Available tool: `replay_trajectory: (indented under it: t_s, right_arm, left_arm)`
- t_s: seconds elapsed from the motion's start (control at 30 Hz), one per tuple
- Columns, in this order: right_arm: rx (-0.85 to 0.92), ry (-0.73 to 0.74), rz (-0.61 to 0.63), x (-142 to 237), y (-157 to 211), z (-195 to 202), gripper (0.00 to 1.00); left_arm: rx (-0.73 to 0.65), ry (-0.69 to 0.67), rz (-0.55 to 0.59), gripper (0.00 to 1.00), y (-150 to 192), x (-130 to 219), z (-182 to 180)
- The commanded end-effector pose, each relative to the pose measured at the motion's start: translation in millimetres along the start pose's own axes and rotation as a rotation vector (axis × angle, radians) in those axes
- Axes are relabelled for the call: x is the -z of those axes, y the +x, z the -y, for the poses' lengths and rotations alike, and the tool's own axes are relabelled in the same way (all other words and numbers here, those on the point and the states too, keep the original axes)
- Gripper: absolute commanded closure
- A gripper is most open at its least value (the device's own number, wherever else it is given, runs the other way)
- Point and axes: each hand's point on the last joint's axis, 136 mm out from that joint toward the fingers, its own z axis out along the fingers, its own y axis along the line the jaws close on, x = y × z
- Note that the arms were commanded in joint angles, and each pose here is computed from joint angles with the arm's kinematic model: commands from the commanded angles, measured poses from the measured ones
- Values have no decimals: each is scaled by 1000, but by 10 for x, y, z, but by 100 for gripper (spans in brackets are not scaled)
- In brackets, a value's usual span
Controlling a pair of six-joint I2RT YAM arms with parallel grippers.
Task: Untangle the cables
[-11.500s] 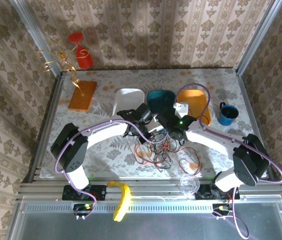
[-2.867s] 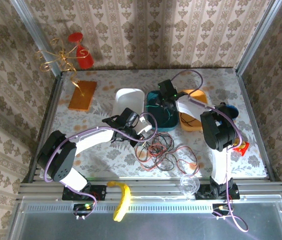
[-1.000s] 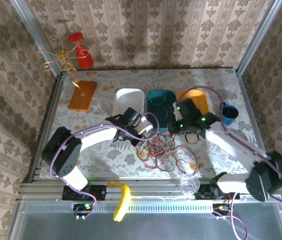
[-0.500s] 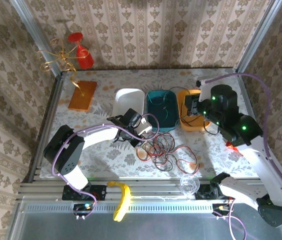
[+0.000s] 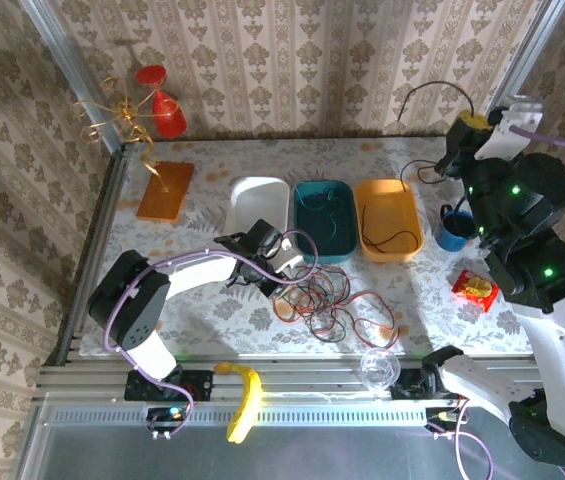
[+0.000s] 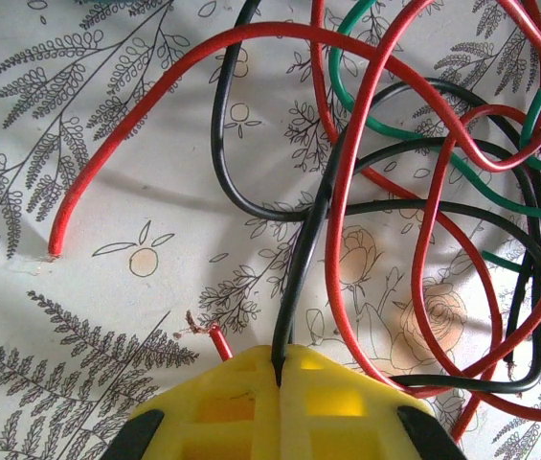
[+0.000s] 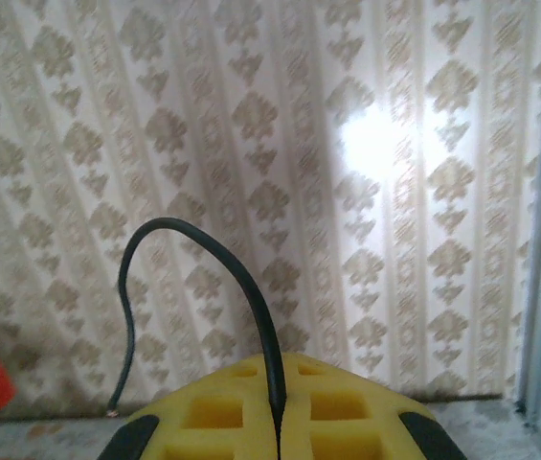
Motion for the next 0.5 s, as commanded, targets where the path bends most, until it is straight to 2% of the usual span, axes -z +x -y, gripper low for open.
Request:
replay_trajectory:
  t_s: [0.0, 0.2, 0.47]
  right_arm:
    - [64, 113, -73, -341, 277, 193, 100]
    - [18, 196, -253, -896, 1293, 487, 100]
    - [-17, 221, -417, -1148, 2221, 536, 100]
  left_arm:
    - [12, -5, -11, 100, 42, -23, -34]
    - [1, -2, 3, 100, -39, 1, -17]
    - [2, -3, 2, 100, -42, 20, -14]
